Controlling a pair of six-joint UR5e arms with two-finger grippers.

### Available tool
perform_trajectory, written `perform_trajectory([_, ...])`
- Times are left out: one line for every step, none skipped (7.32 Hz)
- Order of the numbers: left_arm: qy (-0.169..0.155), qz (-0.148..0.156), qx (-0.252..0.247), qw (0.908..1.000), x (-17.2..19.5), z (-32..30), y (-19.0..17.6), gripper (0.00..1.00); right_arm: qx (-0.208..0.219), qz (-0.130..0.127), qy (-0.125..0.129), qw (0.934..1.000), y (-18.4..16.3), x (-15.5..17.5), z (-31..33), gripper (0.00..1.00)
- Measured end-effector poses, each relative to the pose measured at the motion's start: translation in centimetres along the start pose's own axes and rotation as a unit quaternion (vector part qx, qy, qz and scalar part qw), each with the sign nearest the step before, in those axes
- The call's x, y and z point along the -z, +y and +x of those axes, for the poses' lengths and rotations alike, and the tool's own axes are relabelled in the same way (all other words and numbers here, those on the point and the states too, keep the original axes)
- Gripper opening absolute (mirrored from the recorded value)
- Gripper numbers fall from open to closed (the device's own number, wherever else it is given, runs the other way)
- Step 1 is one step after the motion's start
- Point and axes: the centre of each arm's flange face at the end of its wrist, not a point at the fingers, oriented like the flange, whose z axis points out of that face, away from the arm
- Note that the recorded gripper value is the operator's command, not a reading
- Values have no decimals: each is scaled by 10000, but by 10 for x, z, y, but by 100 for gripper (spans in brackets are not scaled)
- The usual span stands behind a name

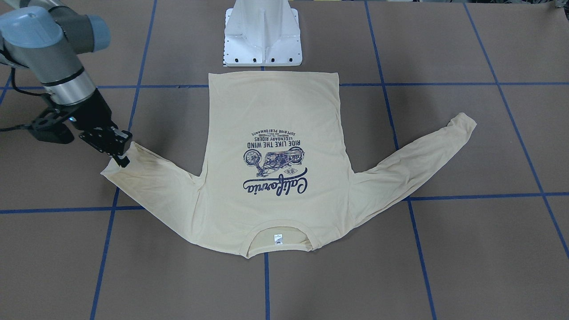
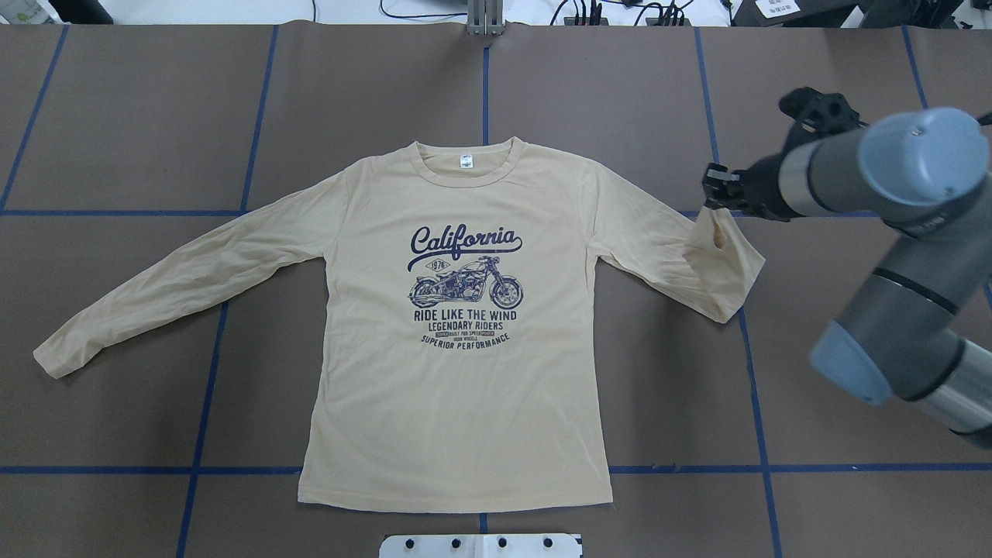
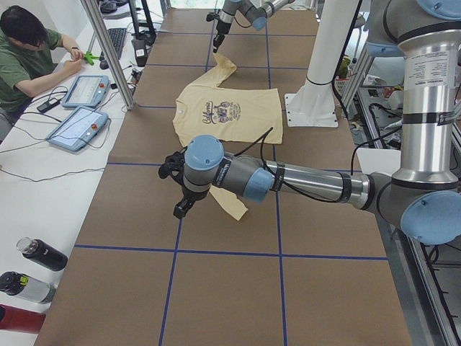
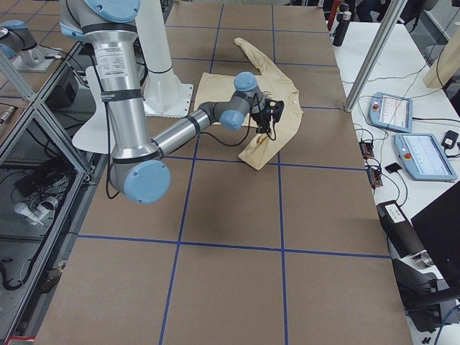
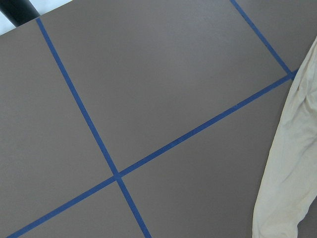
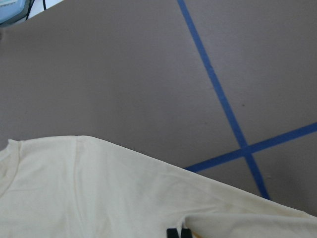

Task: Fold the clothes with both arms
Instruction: 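Carry the sleeve with the right gripper across the shirt body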

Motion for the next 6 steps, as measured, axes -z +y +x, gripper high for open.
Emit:
perform_trajectory([4, 1, 0, 10000, 0, 0, 0, 100, -177, 86, 99, 9998, -3, 3, -65, 0])
perform_trajectory([6, 2, 1, 10000, 0, 0, 0, 100, -292, 196, 3, 9994, -5, 16, -117, 0])
perform_trajectory([5, 2, 5, 10000, 0, 0, 0, 100, -302, 354, -194, 9987, -3, 34, -164, 0])
perform_trajectory([18, -3, 17, 10000, -1, -1, 0, 100, -256, 505, -377, 9977, 2, 51, -213, 0])
perform_trajectory([45, -15, 41, 10000, -3, -3, 1, 100, -189, 565, -458, 9972, 14, 57, -265, 0])
perform_trajectory([66, -32, 66, 10000, -5, -6, 1, 100, -86, 609, -398, 9973, 38, 45, -314, 0])
